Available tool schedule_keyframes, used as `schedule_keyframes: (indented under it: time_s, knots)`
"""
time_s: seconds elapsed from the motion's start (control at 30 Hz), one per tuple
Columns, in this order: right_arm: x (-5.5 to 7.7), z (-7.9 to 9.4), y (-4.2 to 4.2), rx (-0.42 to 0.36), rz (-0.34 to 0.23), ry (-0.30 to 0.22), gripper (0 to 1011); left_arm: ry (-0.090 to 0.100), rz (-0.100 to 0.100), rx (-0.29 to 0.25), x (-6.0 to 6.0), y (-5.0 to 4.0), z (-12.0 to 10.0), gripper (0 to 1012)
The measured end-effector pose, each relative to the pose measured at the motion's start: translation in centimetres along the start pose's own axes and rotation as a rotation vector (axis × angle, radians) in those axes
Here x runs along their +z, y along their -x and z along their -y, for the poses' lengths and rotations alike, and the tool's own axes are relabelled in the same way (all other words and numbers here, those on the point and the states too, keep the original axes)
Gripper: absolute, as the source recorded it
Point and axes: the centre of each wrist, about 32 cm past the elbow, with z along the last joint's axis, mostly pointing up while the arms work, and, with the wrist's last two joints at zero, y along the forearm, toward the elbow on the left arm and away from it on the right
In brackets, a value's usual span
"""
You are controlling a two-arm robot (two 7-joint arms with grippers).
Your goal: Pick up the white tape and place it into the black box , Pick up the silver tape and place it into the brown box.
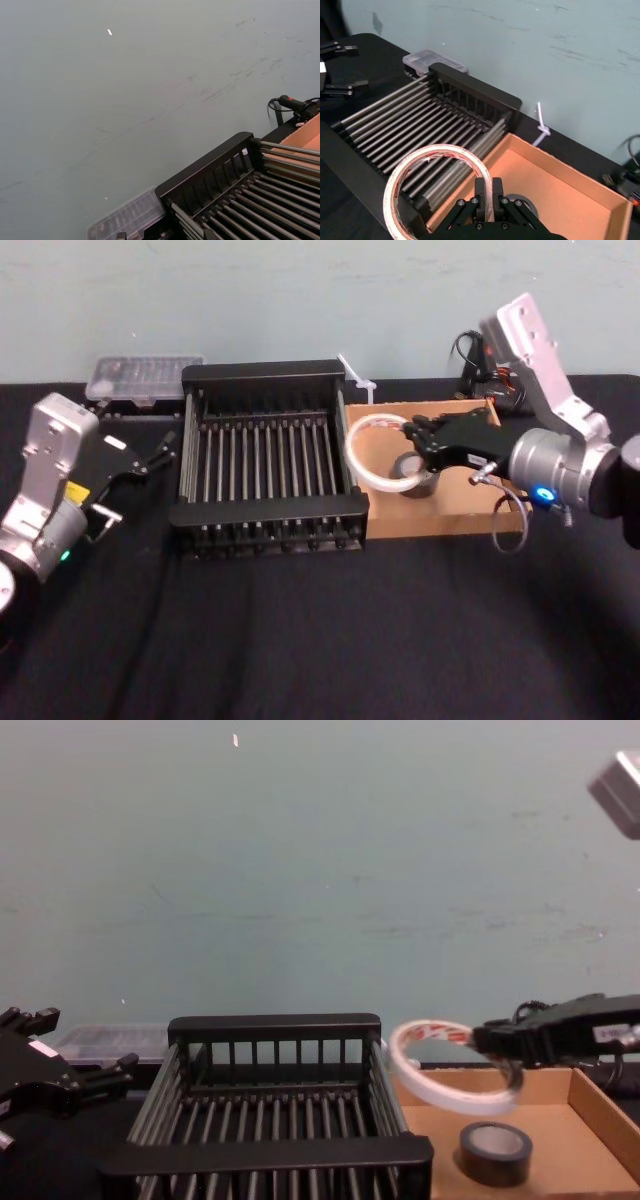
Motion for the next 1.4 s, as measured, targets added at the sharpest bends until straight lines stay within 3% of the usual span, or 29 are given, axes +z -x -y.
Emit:
schedule_keyframes:
  time_s: [0.53, 1.13, 1.4]
  knots:
    - [1.4, -3.3, 1.23, 0.072, 0.03, -0.004, 92, 0.0, 0.0, 0.0, 0.0, 0.0, 0.0, 1001]
    - [2.2, -6.7, 1.78, 0.09, 0.048, -0.001, 92, 0.0, 0.0, 0.0, 0.0, 0.0, 0.0, 1001]
    - [2.1, -7.2, 1.88, 0.088, 0.051, -0.008, 92, 0.0, 0.0, 0.0, 0.0, 0.0, 0.0, 1001]
